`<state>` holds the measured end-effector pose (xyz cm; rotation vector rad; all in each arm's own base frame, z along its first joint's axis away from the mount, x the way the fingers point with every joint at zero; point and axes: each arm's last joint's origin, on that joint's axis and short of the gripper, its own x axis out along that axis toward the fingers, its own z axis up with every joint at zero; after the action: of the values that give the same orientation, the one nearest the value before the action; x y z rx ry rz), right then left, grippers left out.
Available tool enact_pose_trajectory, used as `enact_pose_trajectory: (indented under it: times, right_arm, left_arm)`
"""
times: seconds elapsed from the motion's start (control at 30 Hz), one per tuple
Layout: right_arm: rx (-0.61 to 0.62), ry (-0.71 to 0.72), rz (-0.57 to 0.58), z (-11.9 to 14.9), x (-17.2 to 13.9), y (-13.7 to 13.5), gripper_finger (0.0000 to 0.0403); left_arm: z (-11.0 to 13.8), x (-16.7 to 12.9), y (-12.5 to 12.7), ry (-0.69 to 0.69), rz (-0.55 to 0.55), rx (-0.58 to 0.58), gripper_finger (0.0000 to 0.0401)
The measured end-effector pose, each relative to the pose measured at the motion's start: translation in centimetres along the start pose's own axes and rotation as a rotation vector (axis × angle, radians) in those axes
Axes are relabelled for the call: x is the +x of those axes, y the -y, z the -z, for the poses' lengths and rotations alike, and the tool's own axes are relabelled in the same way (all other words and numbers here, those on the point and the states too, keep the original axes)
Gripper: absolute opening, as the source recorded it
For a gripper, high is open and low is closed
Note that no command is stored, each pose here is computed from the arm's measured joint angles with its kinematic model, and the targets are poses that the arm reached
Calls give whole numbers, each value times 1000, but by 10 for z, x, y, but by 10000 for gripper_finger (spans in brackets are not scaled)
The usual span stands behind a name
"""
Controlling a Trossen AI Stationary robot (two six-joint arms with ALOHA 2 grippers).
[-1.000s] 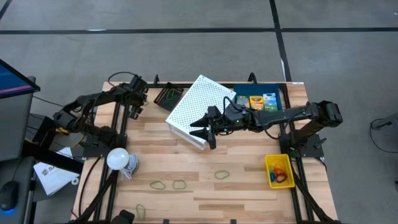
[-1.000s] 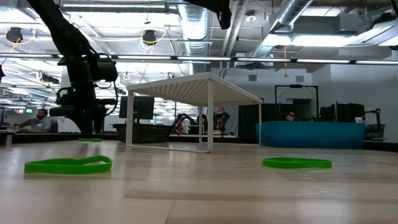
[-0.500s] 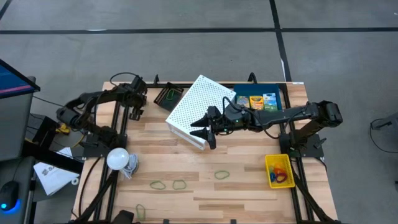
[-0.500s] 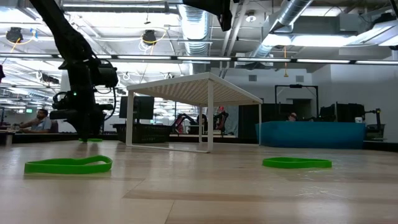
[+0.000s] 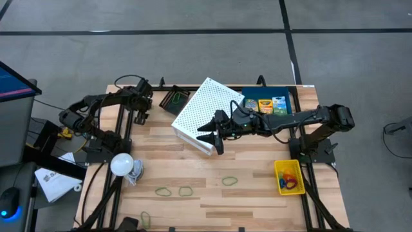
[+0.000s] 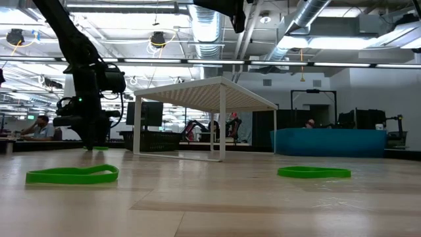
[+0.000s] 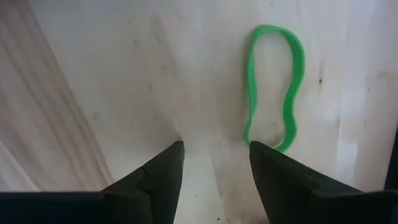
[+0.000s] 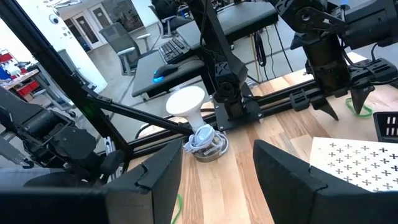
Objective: Pick & Place Office Desk Supplies
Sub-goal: Put the green rubber band into the black bin
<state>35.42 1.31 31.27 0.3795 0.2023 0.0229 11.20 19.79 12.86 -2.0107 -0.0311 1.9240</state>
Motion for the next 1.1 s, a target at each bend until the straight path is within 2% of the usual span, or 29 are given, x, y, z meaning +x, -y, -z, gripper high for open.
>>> enact_pose_trajectory:
  times: [0.47,0.77,0.97,1.1]
  right_arm:
    - [3,-9,16,0,0,4,193]
    - [3,-28,23,2,0,5,193]
    - [3,-29,24,2,0,5,193]
    - [-13,-31,24,2,0,5,193]
  left_arm:
    - [0,0,1,0,16,-145,182]
    - [-8,0,8,-98,-1,-228,182]
    - [-7,-3,17,-130,39,-262,182]
    - [-6,0,16,-123,19,-286,182]
